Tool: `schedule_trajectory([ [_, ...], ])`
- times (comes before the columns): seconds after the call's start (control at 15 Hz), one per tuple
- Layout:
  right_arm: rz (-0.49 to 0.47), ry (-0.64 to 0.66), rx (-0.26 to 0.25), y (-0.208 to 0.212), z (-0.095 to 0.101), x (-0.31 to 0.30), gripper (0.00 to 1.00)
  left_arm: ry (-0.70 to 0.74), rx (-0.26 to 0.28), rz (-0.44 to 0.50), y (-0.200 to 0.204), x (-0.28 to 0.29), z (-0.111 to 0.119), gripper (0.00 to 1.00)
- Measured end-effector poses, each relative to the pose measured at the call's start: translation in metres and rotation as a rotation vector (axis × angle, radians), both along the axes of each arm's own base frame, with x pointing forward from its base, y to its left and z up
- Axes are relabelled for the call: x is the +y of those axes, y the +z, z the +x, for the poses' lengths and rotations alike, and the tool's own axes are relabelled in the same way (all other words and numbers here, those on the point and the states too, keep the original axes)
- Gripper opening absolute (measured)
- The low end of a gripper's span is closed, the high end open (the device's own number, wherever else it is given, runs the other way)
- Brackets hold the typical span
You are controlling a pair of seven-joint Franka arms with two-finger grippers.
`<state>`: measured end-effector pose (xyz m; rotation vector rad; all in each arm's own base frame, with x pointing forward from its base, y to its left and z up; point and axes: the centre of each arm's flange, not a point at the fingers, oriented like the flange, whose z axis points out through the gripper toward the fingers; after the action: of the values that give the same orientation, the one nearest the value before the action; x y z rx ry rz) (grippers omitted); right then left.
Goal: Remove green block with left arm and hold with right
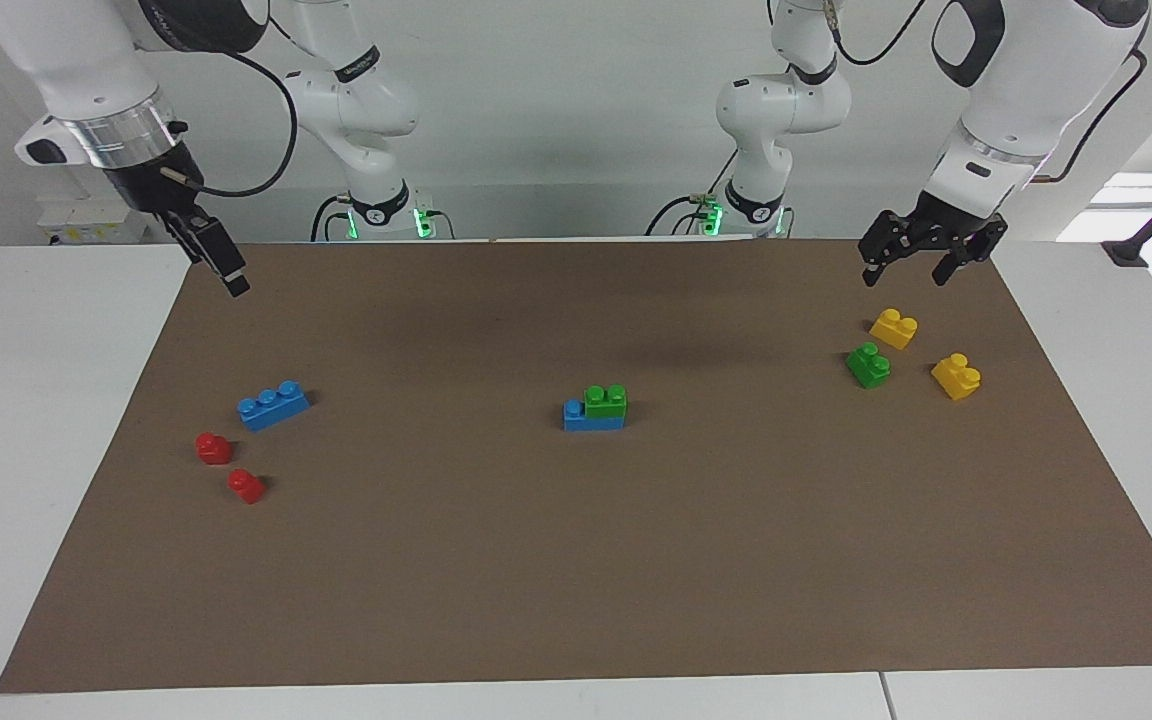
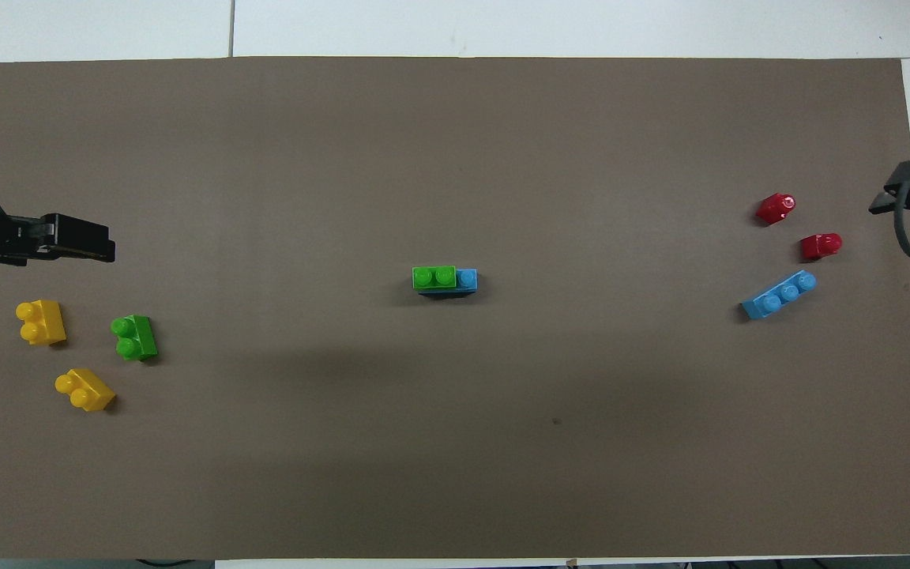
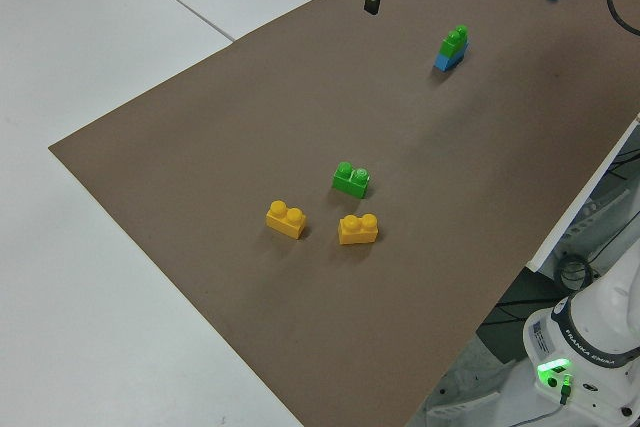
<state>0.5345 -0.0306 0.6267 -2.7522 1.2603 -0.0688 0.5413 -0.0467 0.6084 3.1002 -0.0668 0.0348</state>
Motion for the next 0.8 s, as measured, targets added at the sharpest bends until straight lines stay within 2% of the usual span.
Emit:
schedule_trajectory([
  [0.27,0.146,-0.193,0.049,-0.012,-0.007,0.012,1.00,0.033,0.001,-0.001,0.000,0.001,0.000,1.00],
  [0.4,0.239,-0.300,0.094,-0.022,-0.015,0.019,1.00,0.144,0.009,-0.003,-0.001,-0.001,0.000,1.00],
  [0.53,0.286,-0.391,0.124,-0.031,-0.021,0.024,1.00,0.300,0.025,-0.005,-0.006,-0.012,-0.003,1.00],
  [0.67,0.302,-0.460,0.118,-0.037,-0.022,0.033,1.00,0.440,0.044,-0.002,-0.012,-0.038,-0.010,1.00],
  [0.8,0.310,-0.518,0.103,-0.042,-0.021,0.047,1.00,0.519,0.052,0.002,-0.020,-0.071,-0.021,1.00],
])
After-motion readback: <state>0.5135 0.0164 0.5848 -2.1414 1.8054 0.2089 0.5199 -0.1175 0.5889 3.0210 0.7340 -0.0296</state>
